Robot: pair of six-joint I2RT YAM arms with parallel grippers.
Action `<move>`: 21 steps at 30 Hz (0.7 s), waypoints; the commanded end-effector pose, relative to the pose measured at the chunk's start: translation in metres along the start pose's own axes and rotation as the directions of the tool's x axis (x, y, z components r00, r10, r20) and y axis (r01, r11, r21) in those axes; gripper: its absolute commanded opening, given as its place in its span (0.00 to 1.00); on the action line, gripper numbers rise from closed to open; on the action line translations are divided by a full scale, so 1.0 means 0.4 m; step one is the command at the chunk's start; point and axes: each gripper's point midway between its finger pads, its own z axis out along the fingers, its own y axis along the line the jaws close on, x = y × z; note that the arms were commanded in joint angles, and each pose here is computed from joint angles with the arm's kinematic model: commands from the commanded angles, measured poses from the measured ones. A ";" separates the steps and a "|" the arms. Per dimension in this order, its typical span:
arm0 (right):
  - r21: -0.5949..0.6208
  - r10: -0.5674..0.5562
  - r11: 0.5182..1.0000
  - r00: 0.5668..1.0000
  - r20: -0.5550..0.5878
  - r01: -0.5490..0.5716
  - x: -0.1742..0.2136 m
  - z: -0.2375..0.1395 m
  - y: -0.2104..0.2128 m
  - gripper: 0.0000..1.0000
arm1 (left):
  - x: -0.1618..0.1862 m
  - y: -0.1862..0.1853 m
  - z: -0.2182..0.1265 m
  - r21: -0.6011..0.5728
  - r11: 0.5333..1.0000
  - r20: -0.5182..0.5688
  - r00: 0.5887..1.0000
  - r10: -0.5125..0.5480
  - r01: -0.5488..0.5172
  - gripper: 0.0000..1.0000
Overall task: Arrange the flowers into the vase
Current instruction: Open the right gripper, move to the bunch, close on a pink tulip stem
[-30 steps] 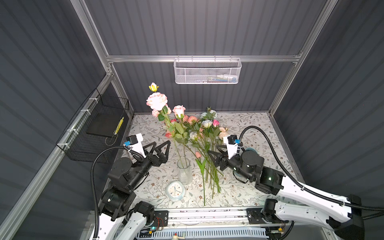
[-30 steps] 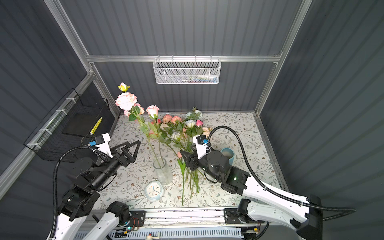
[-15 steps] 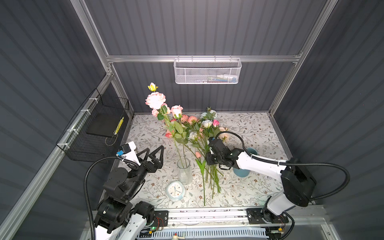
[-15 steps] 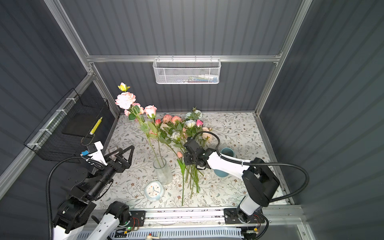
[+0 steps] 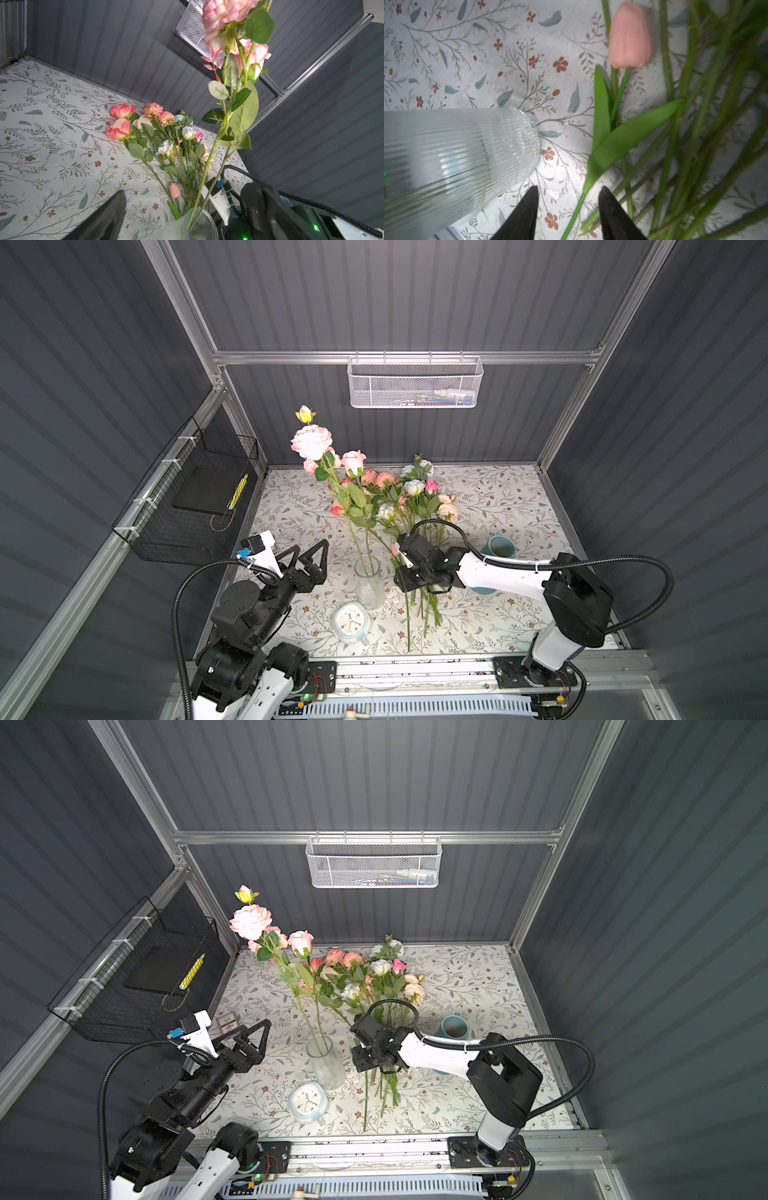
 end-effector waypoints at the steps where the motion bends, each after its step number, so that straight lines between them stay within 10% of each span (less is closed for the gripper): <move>1: 0.053 0.024 0.998 0.996 -0.081 -0.020 0.064 0.042 -0.021 0.47 | 0.004 0.012 -0.008 -0.019 1.000 0.006 1.000 -0.008 0.008 1.00; 21: 0.377 -0.085 0.915 0.982 -0.169 0.144 0.092 0.101 -0.101 0.38 | -0.008 0.021 -0.027 -0.044 0.999 0.026 1.000 0.009 -0.008 1.00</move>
